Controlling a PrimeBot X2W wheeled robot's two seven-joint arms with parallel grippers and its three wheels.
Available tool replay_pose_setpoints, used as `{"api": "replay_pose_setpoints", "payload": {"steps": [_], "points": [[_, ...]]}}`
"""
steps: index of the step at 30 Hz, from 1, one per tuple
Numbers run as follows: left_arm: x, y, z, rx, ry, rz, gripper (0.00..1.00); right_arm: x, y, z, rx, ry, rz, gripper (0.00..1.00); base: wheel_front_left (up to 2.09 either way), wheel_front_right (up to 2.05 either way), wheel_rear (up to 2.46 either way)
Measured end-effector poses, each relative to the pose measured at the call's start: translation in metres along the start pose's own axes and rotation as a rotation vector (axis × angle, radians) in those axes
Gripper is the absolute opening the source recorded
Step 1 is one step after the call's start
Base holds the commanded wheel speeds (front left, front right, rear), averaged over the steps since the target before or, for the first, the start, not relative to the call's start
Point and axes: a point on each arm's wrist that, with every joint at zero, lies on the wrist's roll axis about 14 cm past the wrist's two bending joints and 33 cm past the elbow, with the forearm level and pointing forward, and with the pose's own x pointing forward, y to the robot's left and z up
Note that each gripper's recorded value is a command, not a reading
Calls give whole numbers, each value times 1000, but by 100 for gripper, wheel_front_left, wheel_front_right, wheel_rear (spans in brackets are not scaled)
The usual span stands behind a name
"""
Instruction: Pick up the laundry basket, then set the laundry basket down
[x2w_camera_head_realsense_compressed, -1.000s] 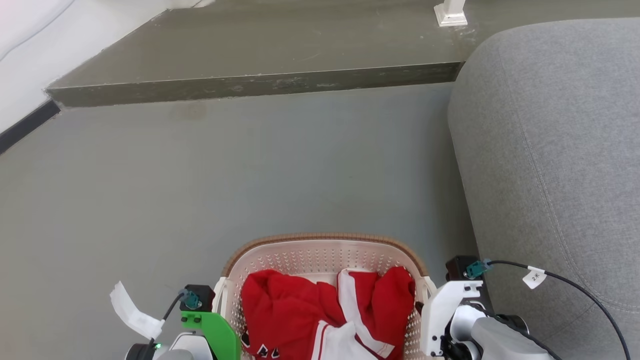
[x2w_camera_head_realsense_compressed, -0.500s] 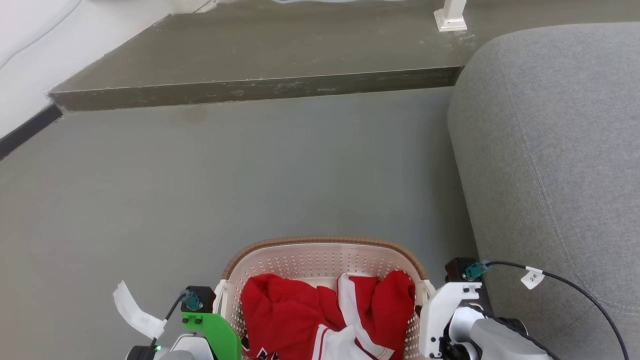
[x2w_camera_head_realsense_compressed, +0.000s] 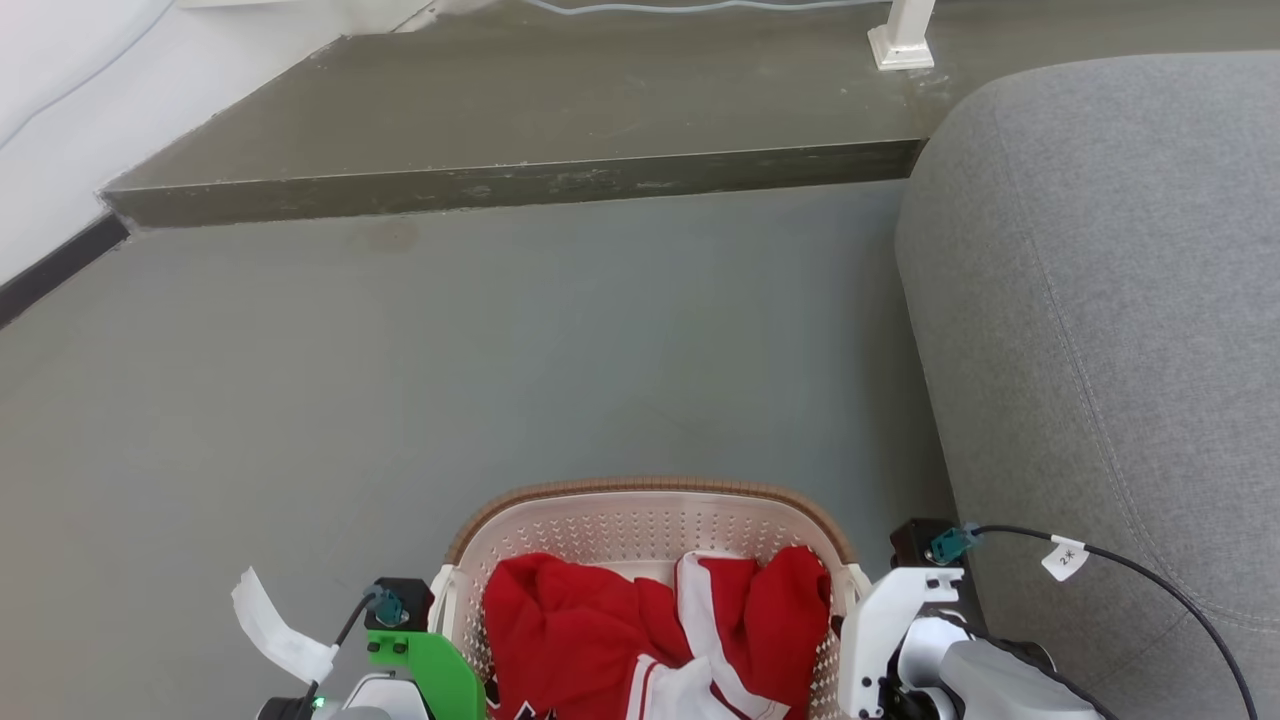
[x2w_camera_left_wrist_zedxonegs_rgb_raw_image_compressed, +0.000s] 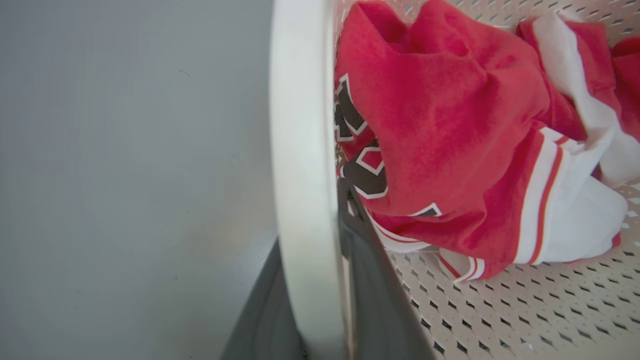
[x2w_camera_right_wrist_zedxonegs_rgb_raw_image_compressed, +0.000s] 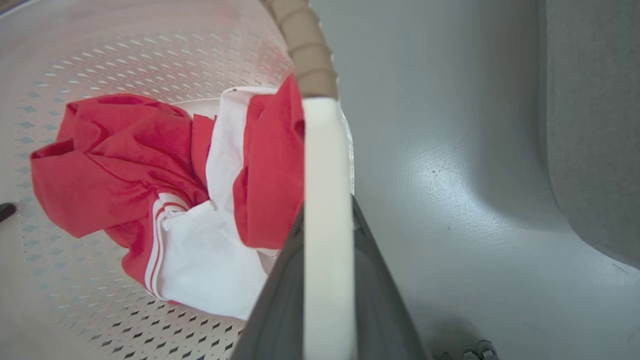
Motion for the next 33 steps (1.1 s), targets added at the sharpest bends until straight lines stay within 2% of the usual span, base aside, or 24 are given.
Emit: {"api": "replay_pose_setpoints", "payload": {"steps": [33], "points": [[1, -2, -9, -15, 22, 5, 0, 2, 1, -9, 7, 21, -2, 0, 0, 0, 0]]}}
